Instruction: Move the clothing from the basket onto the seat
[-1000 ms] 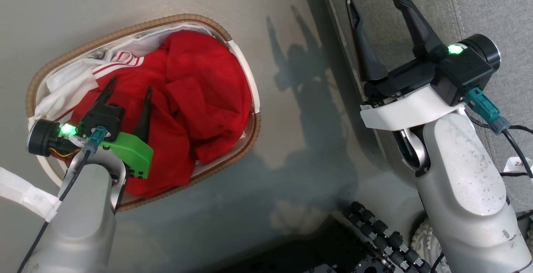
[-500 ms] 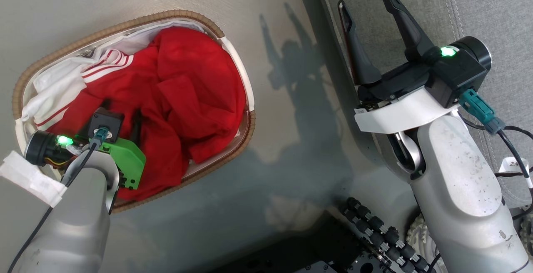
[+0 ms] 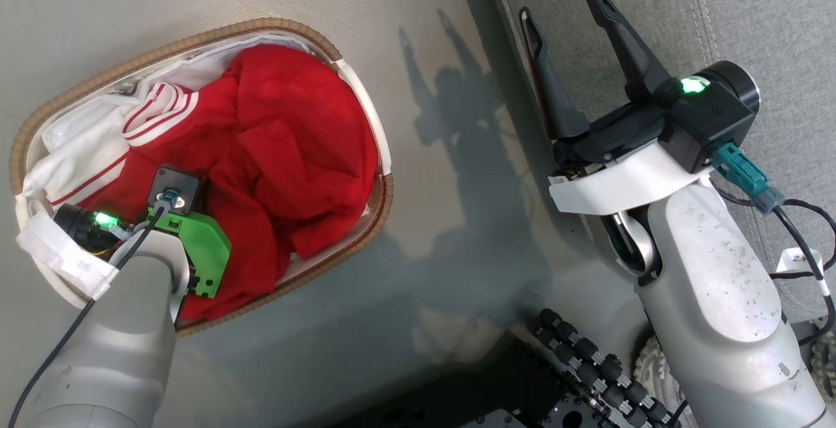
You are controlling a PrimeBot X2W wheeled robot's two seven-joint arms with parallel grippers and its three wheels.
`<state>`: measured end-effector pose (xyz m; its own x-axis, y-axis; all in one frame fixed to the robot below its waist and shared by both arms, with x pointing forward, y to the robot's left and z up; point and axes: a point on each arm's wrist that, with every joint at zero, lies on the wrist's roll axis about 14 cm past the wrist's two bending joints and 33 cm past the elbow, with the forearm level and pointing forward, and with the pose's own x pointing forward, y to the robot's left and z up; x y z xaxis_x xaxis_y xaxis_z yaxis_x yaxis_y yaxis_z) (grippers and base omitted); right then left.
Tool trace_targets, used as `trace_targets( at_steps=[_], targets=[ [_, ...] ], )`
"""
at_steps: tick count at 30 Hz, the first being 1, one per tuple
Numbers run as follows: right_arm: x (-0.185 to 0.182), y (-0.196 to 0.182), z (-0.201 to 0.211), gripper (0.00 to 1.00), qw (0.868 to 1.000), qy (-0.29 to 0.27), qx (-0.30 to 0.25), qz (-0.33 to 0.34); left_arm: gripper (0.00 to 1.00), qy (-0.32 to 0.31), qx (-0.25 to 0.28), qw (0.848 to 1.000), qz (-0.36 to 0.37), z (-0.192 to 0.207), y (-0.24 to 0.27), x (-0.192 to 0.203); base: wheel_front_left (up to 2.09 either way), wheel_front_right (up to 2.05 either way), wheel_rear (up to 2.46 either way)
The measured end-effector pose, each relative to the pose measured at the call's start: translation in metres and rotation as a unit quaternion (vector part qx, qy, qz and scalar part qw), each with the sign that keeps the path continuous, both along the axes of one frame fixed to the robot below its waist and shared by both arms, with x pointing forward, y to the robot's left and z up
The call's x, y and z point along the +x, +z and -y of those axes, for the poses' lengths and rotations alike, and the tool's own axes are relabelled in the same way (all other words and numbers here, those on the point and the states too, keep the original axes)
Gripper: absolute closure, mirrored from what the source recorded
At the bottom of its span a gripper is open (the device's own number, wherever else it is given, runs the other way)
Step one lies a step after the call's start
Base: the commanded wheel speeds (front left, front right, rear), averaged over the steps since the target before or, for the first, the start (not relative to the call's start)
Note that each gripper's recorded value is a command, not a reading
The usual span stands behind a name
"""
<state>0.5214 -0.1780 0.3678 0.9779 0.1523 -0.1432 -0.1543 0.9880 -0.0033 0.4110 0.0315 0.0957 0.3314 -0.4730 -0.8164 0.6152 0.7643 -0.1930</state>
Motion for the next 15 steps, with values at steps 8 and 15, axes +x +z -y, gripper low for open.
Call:
trace_targets(
  at_steps=[8, 15],
  targets=[
    [-0.002, 0.007, 0.0, 0.0, 1.0, -0.002, 0.001, 0.003, 1.0, 0.005, -0.002, 1.0, 0.003, 0.003, 0.011, 0.003, 0.0, 0.0, 0.0],
    [-0.007, 0.027, 0.0, 0.0, 1.0, -0.003, 0.0, 0.019, 1.0, 0.011, -0.015, 0.999, 0.026, 0.009, 0.038, 0.009, 0.0, 0.0, 0.0]
  ],
)
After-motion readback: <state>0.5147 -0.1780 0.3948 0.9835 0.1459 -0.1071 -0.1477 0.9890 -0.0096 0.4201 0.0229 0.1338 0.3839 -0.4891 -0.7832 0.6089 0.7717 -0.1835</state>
